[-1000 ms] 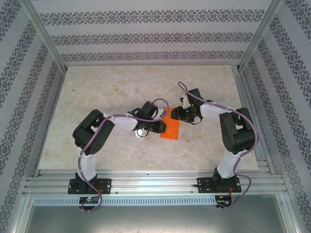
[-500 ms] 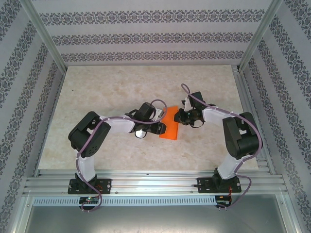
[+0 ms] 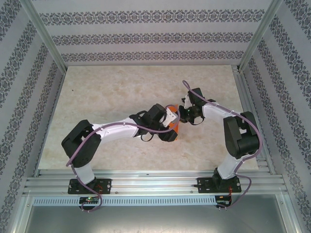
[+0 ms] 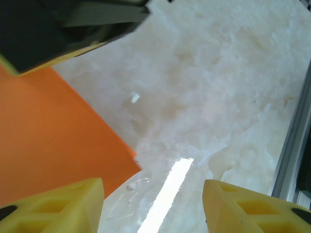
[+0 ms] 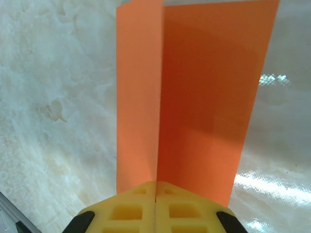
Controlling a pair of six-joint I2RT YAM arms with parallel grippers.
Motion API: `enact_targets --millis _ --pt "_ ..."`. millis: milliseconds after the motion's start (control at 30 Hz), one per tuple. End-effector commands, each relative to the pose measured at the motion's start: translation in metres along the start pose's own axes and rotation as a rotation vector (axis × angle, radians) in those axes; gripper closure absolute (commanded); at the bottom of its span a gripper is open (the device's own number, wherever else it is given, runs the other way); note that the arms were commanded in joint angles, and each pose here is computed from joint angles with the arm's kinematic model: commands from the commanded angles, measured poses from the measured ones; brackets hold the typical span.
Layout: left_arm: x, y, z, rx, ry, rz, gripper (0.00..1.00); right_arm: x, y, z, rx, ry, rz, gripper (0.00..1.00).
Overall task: Fold a paper plane with a square sheet of paper (fold left side to right side)
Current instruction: Fold the triangle a second time at the center of the table.
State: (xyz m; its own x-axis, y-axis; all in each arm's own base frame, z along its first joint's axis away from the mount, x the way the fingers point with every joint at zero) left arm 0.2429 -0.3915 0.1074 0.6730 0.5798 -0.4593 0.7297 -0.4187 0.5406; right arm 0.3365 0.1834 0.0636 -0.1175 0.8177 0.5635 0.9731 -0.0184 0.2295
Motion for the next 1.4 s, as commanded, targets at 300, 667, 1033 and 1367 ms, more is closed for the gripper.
enact_targets --millis 300,667,1033,1367 --pt "0.019 -0.012 0.029 0.1 0.213 0.096 0.48 0.001 -0.001 0.004 0.051 -0.002 0.02 0.93" --pt "0.012 -0.002 0.029 0.078 0.187 0.093 0.88 -0.002 -0.004 0.005 0.066 -0.016 0.006 0.93" --pt "0.012 0.006 0.022 0.062 0.053 0.002 1.0 0.002 0.006 -0.014 0.005 -0.006 -0.036 0.73" --pt "0.031 0.013 0.015 0.064 -0.075 -0.097 1.0 -0.014 -0.004 -0.063 -0.133 -0.028 -0.023 0.59"
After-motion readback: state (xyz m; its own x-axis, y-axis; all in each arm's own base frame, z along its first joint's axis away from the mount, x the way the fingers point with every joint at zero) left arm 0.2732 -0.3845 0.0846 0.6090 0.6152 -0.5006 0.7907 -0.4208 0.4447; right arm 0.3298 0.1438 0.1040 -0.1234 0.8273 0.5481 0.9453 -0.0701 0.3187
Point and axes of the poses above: each hand's point on the last joint's axis, 136 mm out from that joint toward the fingers, its own z axis out along the fingers, its own x axis along the line the jaws close on, y = z × x, the point moved 1 cm from there along -z, back along the fingers, and after that the axes turned 9 degrees about -z, right-handed, at the moved point
